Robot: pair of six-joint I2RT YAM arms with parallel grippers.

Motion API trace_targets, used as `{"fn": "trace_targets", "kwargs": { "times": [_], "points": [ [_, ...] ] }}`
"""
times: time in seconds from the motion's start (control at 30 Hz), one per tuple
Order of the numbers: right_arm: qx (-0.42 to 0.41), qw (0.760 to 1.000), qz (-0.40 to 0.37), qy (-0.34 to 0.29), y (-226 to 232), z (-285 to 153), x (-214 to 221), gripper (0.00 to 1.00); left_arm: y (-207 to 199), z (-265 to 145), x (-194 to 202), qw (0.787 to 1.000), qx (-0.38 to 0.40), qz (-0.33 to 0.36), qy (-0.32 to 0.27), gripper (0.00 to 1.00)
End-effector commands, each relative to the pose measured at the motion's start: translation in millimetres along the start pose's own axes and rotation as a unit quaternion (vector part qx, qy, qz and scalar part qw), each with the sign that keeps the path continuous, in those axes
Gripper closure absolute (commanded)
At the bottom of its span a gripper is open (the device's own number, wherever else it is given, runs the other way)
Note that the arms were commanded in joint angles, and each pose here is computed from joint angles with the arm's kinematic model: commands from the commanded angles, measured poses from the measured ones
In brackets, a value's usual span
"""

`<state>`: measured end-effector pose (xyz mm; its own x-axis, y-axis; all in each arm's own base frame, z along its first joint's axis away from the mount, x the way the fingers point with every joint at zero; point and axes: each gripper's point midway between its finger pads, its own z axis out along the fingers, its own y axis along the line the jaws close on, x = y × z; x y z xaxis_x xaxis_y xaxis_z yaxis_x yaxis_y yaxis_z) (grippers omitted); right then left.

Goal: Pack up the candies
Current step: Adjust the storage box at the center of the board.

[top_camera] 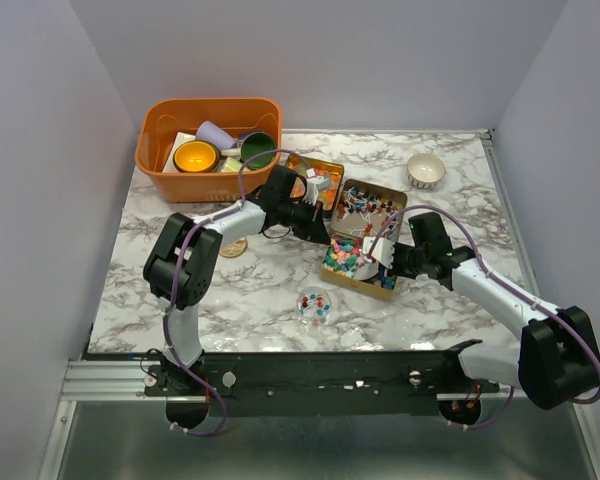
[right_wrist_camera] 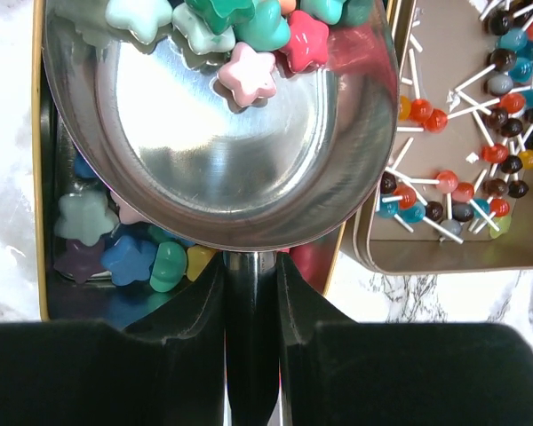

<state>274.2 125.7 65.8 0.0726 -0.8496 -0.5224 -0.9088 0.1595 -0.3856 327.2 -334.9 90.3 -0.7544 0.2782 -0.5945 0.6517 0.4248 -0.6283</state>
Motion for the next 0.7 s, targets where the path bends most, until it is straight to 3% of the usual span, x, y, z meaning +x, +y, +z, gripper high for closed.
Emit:
{"fn": "trace_targets", "kwargs": {
  "times": [0.0, 0.23, 0.67],
  "points": [
    [0.036, 0.999, 0.027, 0.007, -20.3, -6.5, -2.1, 0.99, -14.8, -17.0, 8.4, 1.000, 0.018, 0.017, 0.008, 1.00],
    [0.029, 0.998, 0.051, 0.004, -20.3, -3.0, -4.4, 0.99, -8.9, -13.4, 32.6, 0.999, 0.019, -0.019, 0.025, 1.00],
    [0.033, 0.999, 0.019, 0.024, -19.0, 0.5, 6.3, 0.99, -18.2, -26.8, 14.5, 0.999, -0.005, -0.038, 0.002, 1.00]
  ]
}}
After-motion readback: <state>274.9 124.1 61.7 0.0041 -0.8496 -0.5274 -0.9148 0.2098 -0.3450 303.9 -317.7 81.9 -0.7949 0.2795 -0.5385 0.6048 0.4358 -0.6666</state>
